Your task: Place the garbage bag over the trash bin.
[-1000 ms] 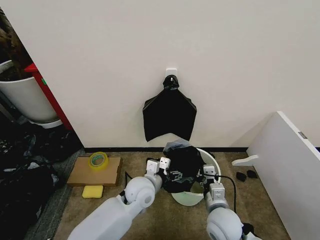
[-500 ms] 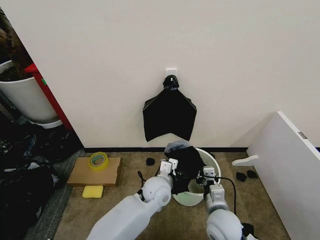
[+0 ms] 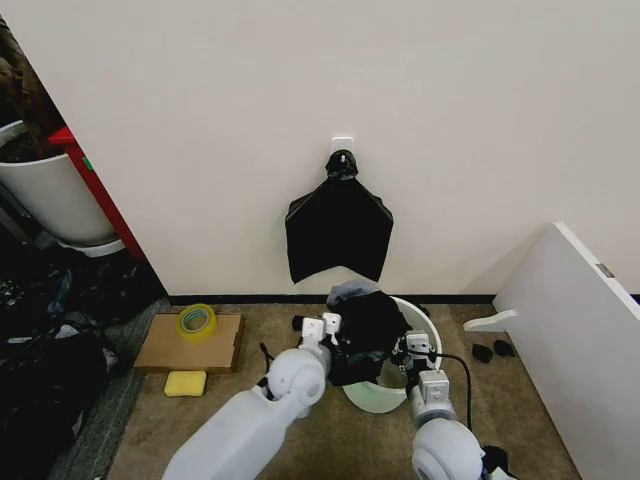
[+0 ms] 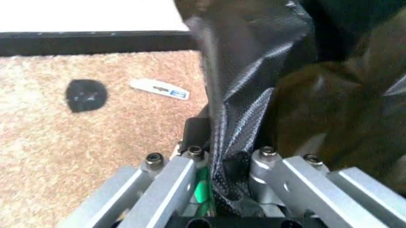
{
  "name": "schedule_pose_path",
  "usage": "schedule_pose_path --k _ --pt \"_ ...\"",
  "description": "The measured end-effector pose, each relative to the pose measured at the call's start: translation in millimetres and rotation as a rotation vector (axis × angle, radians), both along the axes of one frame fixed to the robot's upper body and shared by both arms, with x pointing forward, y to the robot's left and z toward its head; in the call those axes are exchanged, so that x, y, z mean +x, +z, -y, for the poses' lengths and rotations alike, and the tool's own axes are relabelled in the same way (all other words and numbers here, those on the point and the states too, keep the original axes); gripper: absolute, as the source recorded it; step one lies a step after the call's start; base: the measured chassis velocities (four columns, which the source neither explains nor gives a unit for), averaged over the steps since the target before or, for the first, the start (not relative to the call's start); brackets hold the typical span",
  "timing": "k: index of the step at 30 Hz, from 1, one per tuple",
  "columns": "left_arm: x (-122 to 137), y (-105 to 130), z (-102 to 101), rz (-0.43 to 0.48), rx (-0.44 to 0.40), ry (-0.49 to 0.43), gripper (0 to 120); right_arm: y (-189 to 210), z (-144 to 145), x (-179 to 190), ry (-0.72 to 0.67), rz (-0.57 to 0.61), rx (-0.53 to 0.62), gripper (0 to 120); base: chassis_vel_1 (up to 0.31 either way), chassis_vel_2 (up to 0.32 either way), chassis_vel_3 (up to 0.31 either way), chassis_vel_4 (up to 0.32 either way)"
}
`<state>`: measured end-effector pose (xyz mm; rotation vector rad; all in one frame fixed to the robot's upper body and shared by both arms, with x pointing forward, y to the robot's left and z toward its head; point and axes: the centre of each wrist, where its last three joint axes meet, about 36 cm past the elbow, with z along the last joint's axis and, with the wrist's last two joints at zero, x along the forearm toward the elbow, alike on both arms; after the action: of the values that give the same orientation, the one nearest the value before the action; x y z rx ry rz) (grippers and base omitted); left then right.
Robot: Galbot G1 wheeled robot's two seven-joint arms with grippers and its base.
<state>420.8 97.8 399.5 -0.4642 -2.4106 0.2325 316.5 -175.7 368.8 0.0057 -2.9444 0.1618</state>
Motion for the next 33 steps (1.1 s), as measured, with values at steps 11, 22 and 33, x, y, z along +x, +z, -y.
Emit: schedule_pose_path --k 11,22,33 --pt "-24.1 -8.5 -47.5 0.029 -0.048 0.073 4 0.8 11.1 3.0 0.017 0.069 0.025 0 0.0 0.0 0.0 0.0" --pt "-56.8 -1.7 -73.9 0.211 -0.037 -0.017 4 5.7 45.3 26.2 -0.007 0.105 0.063 0 0.0 0.0 0.0 0.0" --pt "-60.7 10.7 -89.6 0.448 -0.128 -0.113 4 0.6 90.5 32.1 -0.055 0.082 0.039 0 0.0 0.0 0.0 0.0"
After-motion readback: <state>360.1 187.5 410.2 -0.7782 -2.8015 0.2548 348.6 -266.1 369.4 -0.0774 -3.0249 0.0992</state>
